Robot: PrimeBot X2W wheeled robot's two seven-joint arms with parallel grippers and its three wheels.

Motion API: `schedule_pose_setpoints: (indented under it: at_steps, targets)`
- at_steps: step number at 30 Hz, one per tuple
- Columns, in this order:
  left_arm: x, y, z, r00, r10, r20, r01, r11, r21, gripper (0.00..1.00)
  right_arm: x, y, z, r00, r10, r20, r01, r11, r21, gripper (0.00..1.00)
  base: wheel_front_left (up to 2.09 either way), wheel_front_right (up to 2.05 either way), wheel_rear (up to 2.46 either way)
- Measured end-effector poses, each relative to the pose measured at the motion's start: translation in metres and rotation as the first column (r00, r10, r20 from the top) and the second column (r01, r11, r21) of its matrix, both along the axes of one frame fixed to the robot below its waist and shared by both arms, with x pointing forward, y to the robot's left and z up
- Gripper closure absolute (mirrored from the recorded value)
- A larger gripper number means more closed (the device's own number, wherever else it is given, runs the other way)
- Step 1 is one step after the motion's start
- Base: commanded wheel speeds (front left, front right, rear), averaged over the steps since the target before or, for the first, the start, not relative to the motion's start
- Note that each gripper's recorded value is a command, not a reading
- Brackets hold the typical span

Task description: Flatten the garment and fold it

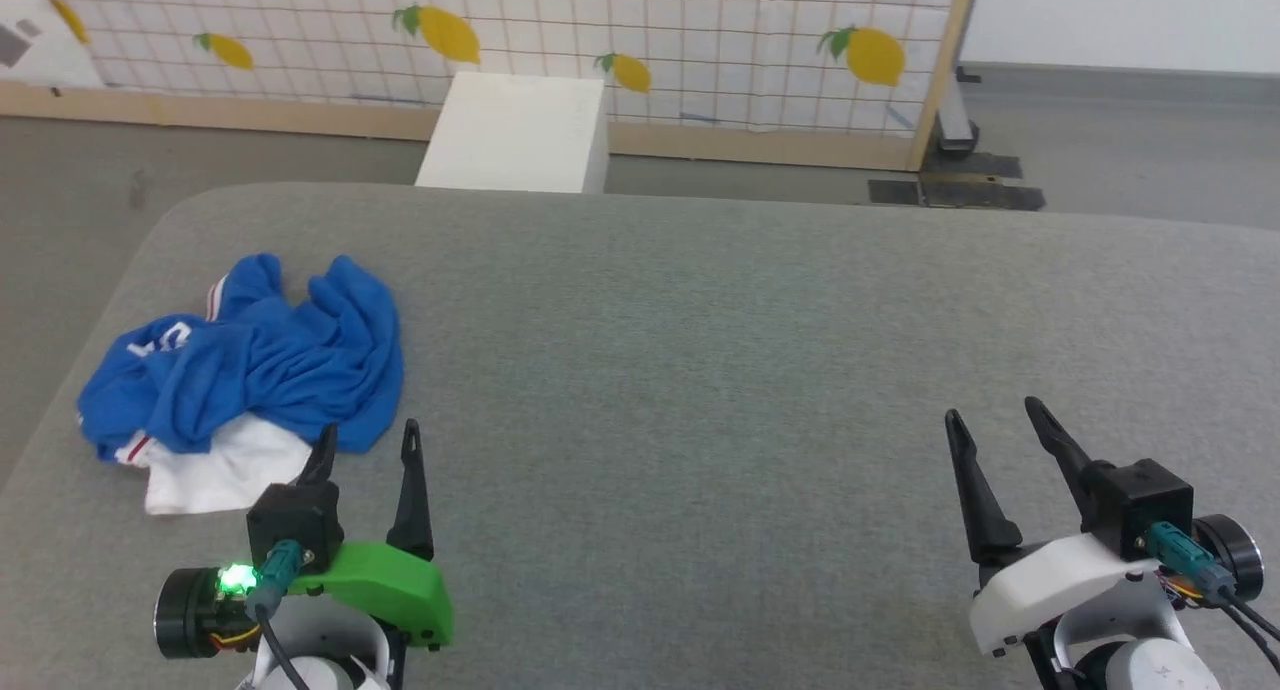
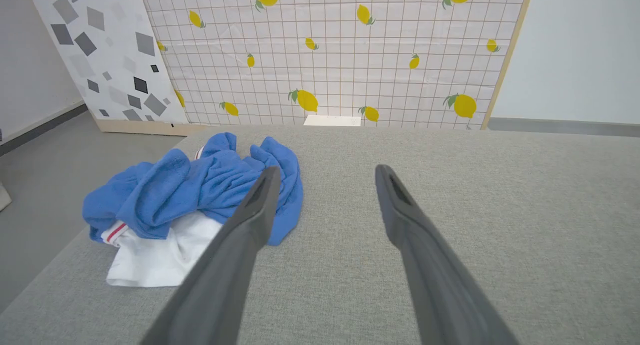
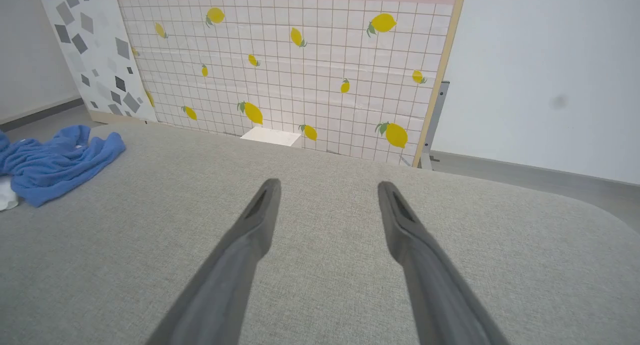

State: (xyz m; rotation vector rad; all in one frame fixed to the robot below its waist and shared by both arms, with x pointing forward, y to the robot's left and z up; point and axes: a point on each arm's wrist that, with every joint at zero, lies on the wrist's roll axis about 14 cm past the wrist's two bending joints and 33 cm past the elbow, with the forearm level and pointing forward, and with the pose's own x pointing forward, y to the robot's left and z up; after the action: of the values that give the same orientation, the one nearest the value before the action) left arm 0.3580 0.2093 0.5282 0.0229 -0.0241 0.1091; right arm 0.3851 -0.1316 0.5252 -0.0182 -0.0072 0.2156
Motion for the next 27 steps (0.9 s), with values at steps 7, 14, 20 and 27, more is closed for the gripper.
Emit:
schedule_pose_setpoints:
  at_steps: [7,14,20,27]
  targets:
    - [-0.012,0.019,0.000,0.998,0.067,0.008,-0.067,0.998,-0.006,0.00,0.006,0.018,0.000,0.999,0.052,0.003,-0.052,0.999,0.017,0.00,0.00,0.00,0.00]
    - [-0.025,0.038,0.002,0.991,0.135,0.020,-0.135,0.991,-0.008,0.00,0.010,0.036,0.000,0.995,0.102,0.010,-0.102,0.994,0.032,0.00,0.00,0.00,0.00]
    - [-0.037,0.054,0.003,0.980,0.195,0.028,-0.195,0.981,-0.018,0.00,0.014,0.053,0.001,0.989,0.147,0.015,-0.148,0.988,0.040,0.00,0.00,0.00,0.00]
    - [-0.051,0.070,0.004,0.965,0.261,0.036,-0.260,0.965,-0.024,0.00,0.019,0.072,0.003,0.980,0.196,0.024,-0.197,0.979,0.050,0.00,0.00,0.00,0.00]
